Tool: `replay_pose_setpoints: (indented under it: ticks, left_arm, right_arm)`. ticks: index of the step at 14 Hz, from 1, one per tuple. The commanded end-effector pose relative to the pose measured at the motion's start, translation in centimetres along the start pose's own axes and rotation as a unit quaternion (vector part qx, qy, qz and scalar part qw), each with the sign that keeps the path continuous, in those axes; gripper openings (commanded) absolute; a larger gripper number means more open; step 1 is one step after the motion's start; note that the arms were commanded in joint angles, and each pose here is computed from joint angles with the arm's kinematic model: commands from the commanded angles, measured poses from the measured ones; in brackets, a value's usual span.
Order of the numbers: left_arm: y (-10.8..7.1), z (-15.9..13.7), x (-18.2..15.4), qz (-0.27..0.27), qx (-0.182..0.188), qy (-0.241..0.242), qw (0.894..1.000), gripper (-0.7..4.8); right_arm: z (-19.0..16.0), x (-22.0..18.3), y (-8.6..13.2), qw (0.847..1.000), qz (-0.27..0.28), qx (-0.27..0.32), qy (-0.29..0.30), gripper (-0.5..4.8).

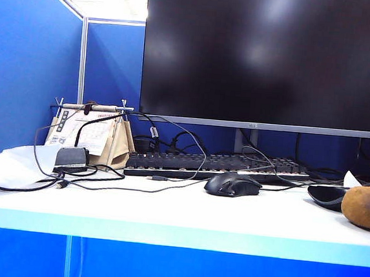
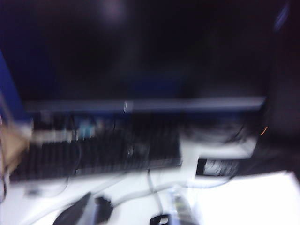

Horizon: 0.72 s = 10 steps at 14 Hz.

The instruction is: Pick up the kiwi and place it near the upside-down mouse.

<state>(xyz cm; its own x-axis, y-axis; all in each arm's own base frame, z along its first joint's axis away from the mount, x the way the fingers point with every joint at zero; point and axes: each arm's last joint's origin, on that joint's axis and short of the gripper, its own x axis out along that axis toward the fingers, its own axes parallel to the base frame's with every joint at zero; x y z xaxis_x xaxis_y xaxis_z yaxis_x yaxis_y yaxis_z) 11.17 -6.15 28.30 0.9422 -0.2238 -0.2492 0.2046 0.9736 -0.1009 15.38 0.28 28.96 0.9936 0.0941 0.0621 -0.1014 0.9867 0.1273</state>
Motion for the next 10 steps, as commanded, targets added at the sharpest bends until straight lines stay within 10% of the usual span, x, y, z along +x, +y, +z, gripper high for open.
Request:
replay_pose_setpoints:
  ticks: [1, 4, 10]
  left_arm:
    - [0.5, -3.9, 0.8, 0.01, -0.014, 0.03, 0.999, 0.3]
    - [0.9, -8.1, 2.3, 0.03, -0.066, 0.011, 0.997, 0.3]
    - [2.0, -13.1, 2.9, 0.095, -0.016, 0.054, 0.994, 0.3]
  right_arm:
    - [-2.6, -3.6, -0.1, 0.999, -0.009, -0.004, -0.031, 1.98]
    - [-7.3, -7.5, -0.4, 1.0, -0.016, 0.0, -0.003, 1.97]
    - [-10.8, -7.2, -0.8, 0.993, -0.032, 0.051, 0.1, 1.96]
